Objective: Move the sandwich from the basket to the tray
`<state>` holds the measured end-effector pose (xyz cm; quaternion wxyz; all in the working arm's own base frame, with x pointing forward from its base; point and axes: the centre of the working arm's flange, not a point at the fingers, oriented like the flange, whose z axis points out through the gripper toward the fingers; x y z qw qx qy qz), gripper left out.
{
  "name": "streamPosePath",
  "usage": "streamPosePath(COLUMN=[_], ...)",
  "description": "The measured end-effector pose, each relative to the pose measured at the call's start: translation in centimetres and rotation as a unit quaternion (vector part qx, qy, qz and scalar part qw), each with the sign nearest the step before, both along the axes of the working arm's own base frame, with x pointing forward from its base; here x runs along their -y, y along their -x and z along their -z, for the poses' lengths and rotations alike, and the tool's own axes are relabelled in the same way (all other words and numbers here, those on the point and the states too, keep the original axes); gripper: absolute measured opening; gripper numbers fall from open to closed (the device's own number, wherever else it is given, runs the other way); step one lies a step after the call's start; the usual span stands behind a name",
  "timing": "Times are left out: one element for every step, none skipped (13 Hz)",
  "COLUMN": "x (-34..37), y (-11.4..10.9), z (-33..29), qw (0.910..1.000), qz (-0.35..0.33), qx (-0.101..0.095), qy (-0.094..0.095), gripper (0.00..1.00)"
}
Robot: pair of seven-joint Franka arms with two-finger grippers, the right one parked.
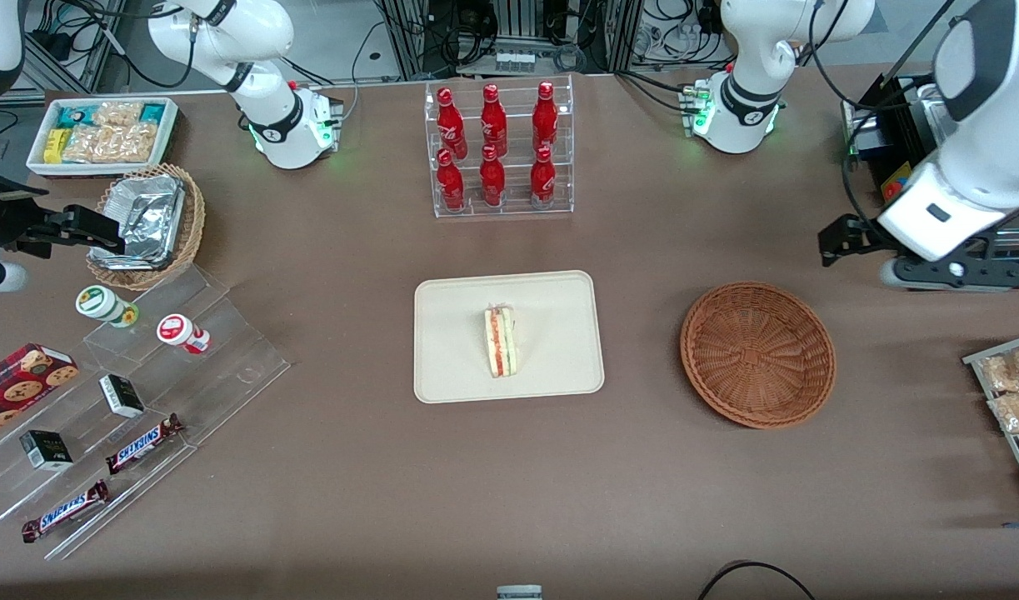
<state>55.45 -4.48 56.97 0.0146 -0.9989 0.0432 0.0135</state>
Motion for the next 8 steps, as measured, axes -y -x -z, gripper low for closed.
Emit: streamPosePath(x=[-0.8, -1.1, -1.2, -1.3, -1.6, -2.0, -2.5, -3.0], y=[-0.3, -0.6, -0.8, -0.9, -0.9, -0.8, -0.8, -0.9], z=[-0.3, -0.6, -0.7, -0.7, -0.7, -0.7, -0.8, -0.9], qw=[1.0, 1.0, 1.0, 1.0, 1.0, 1.0, 0.9999, 0.9999], qz=[0.002, 0.005, 0.004, 0.003, 0.0, -0.006, -0.011, -0.015], qx=[0.004, 0.006, 0.007, 0.005, 0.002, -0.002, -0.002, -0.001], qy=[0.001, 0.002, 0.003, 0.003, 0.003, 0.003, 0.003, 0.004], gripper=[1.0, 1.0, 1.0, 1.0, 1.0, 1.0, 1.0, 1.0])
